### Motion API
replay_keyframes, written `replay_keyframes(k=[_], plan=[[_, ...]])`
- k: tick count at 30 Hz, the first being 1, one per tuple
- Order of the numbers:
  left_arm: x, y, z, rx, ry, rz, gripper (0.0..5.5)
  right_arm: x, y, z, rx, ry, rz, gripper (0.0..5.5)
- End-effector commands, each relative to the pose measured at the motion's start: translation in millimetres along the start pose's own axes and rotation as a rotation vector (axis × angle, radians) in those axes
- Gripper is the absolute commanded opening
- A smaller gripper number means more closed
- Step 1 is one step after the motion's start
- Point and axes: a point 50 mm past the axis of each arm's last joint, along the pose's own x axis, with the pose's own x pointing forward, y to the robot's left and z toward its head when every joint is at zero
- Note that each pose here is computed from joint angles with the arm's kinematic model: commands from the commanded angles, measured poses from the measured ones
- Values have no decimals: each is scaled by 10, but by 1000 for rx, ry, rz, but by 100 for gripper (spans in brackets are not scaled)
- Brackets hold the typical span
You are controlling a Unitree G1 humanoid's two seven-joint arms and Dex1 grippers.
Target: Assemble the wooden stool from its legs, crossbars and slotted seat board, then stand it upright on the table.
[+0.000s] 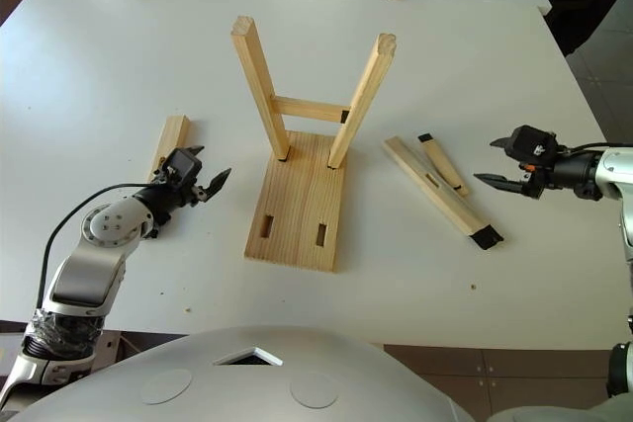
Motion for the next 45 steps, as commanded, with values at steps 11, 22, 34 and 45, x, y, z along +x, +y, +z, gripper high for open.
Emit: replay_keyframes(k=[11, 22, 34, 45], plan=[[70, -32, 25, 47, 1, -39, 350, 121, 159, 134, -156, 9, 151, 331], [85, -43, 36, 50, -2, -47, 350, 160, 84, 266, -154, -64, 90, 331], [127, -39, 62, 59, -10, -54, 350, 252, -9, 38, -251, 42, 49, 331], [143, -39, 82, 61, -20, -62, 350, 326, 14, 100, -344, 16, 77, 331]])
